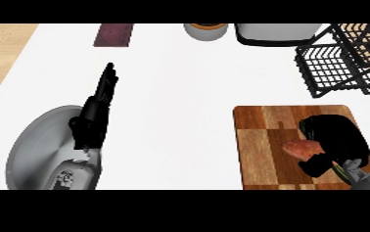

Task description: Pick the sweet potato from the cutting board and place it in the tiered basket

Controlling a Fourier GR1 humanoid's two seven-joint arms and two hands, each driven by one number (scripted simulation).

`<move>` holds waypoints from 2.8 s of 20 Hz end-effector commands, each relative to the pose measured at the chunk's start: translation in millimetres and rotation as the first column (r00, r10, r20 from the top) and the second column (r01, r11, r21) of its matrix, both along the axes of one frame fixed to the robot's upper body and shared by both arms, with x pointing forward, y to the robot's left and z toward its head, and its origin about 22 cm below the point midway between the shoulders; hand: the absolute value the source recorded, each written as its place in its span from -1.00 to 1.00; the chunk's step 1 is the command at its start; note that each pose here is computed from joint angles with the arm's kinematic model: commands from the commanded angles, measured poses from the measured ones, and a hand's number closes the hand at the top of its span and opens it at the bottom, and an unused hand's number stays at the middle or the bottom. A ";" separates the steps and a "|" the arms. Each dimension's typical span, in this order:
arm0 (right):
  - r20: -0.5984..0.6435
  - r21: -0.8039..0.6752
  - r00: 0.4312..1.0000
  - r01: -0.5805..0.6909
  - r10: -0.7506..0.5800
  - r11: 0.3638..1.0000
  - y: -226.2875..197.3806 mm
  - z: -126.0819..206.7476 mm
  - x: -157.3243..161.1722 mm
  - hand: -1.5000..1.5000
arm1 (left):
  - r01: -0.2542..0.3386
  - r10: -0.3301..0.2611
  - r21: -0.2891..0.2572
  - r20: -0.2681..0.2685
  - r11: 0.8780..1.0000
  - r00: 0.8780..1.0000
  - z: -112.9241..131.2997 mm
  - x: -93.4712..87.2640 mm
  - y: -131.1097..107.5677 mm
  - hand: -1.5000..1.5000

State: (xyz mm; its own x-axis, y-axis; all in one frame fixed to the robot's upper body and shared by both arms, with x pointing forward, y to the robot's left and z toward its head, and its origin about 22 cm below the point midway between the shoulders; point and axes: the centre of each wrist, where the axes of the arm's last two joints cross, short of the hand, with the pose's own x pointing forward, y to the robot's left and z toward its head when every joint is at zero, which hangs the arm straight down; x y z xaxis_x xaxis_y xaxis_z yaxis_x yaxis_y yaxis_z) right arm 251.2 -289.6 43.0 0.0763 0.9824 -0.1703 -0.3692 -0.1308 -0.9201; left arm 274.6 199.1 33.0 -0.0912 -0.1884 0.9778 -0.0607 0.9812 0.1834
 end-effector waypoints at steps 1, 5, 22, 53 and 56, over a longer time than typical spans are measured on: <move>0.119 0.000 0.993 0.010 -0.010 1.000 -14.6 26.1 17.5 1.00 | -0.013 0.013 0.003 0.009 1.000 1.000 -9.6 -9.2 16.5 0.00; 0.259 0.016 0.965 0.041 -0.044 0.999 -11.0 77.0 8.7 1.00 | -0.021 0.021 0.006 -0.003 1.000 1.000 -11.7 7.0 -3.2 0.00; 0.454 0.271 0.863 0.104 -0.222 0.957 -47.6 276.5 -10.1 1.00 | 0.017 -0.017 0.003 -0.006 1.000 1.000 -1.1 -4.5 3.7 0.00; 0.348 0.550 0.804 0.241 -0.482 0.800 -140.4 209.3 132.1 -1.00 | 0.027 -0.027 -0.005 0.001 1.000 1.000 -7.2 3.2 4.6 0.00; 0.351 0.629 0.798 0.187 -0.490 0.755 -140.4 192.3 135.5 -1.00 | 0.018 -0.018 -0.002 -0.001 1.000 1.000 -8.4 6.3 -0.5 0.00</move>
State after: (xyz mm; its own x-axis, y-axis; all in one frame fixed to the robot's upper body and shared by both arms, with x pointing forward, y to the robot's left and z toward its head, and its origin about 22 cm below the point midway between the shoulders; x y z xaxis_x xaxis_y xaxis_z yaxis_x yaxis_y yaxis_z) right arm 376.5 -431.4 257.0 0.3641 0.8298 0.4229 0.1885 0.3791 -0.9060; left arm 279.8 199.6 31.5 -0.0976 -0.1852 0.9778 -0.0379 0.9825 0.1823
